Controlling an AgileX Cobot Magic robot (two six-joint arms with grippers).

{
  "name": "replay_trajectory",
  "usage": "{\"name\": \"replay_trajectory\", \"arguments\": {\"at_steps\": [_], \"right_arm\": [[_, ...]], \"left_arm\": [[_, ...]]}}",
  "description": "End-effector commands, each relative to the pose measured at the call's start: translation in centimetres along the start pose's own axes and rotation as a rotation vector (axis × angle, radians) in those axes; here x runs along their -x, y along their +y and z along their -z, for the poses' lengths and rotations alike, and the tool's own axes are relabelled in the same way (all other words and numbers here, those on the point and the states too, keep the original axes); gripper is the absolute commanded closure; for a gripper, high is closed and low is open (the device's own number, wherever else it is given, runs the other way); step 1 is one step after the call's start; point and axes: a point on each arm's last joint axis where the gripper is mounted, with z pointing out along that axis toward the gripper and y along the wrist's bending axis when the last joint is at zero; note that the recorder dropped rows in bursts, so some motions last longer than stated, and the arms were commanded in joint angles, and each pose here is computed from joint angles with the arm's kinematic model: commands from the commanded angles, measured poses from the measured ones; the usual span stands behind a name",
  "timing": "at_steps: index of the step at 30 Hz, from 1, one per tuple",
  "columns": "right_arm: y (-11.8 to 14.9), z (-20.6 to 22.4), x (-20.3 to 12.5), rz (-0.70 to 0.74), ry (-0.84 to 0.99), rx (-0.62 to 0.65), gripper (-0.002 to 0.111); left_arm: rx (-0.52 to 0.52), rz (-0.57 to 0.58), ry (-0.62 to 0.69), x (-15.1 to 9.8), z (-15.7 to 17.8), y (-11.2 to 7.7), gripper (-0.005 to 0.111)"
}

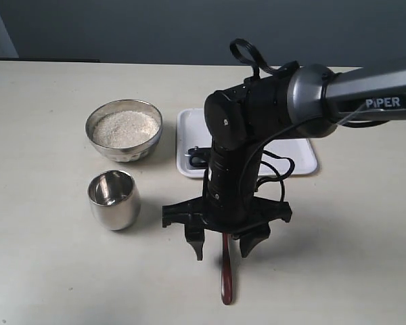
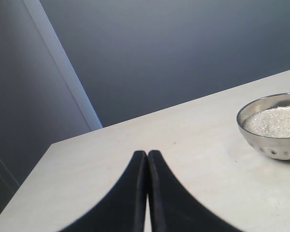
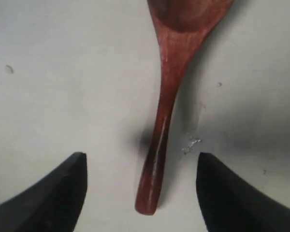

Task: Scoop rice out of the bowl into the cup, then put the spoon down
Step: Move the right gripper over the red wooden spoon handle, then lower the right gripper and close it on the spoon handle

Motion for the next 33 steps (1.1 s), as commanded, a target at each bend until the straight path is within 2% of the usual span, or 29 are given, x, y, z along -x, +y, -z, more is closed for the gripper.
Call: {"name": "replay_trajectory", "arguments": {"at_steps": [1,33], "right_arm": [[-0.10,-0.17,-0.03,0.006,0.004,-0.014,0.046],[-0.20,-1.12,0.03,-0.010,0.041,-0.034,0.046]], "left_arm": [[-0.003,0.010,-0.012,0.14,0.06,0.00,0.106],[-0.003,0.010,-0.012,0.14,0.06,0.00,0.106]]}}
